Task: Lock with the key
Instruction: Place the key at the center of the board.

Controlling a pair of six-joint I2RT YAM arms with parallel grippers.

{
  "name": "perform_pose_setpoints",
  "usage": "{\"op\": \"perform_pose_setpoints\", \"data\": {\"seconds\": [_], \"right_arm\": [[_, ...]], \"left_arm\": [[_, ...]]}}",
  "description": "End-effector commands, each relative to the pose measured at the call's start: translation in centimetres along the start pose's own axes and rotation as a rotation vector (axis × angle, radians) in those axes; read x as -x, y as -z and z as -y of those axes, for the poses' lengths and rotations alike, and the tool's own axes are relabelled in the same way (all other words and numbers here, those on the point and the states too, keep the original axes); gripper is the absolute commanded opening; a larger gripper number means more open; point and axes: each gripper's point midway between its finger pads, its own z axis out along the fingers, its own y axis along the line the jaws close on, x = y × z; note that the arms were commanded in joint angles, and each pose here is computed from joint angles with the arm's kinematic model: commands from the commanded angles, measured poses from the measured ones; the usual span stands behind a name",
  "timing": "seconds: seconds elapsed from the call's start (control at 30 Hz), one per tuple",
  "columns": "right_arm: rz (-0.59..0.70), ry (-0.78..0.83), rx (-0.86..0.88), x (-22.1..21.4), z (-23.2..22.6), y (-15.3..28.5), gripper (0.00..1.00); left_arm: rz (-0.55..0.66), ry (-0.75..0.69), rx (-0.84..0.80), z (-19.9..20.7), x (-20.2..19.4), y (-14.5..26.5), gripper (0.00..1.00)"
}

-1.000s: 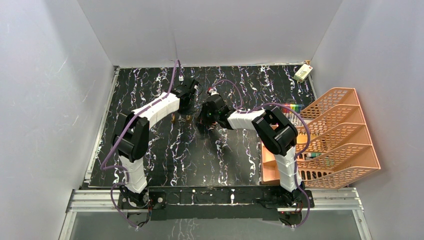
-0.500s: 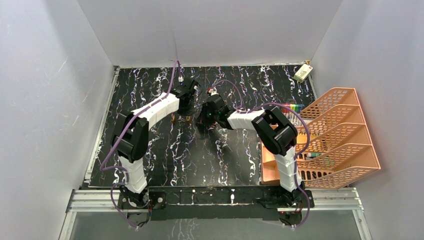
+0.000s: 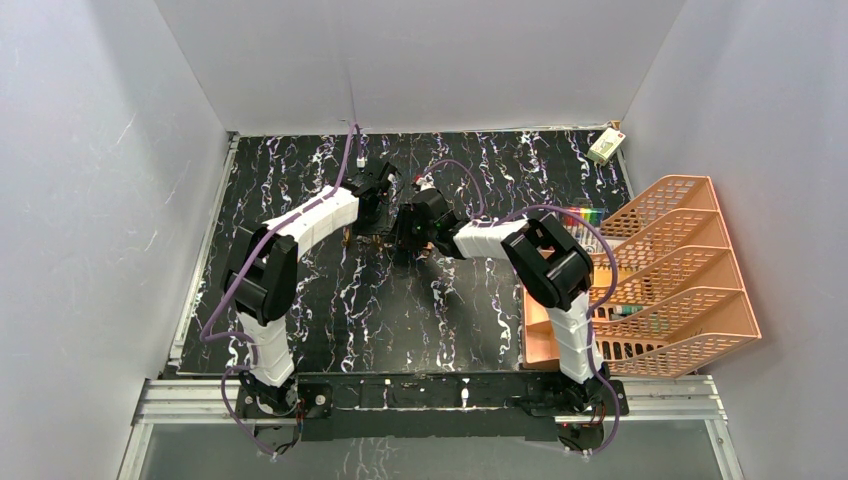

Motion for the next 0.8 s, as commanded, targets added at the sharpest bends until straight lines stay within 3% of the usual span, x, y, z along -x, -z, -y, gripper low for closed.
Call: {"op": "perform_pose_setpoints", "data": {"seconds": [0.0, 0.27, 0.77], "right_arm": [[0.04, 0.005, -0.027, 1.3, 0.0, 1.1, 0.46], [0.088, 0.034, -0.072, 2.2, 0.4, 3.5, 0.5], [0.164, 0.383, -0.229, 4.6, -1.4, 2.4, 0.45]], "left_arm": [[0.062, -0.006, 0.001, -0.5, 1.8, 3.0, 0.36], [0.109, 0.002, -0.007, -1.1, 3.2, 4.7, 0.41], [0.216, 0.087, -0.079, -3.8, 5.2, 9.4, 0.42]]}}
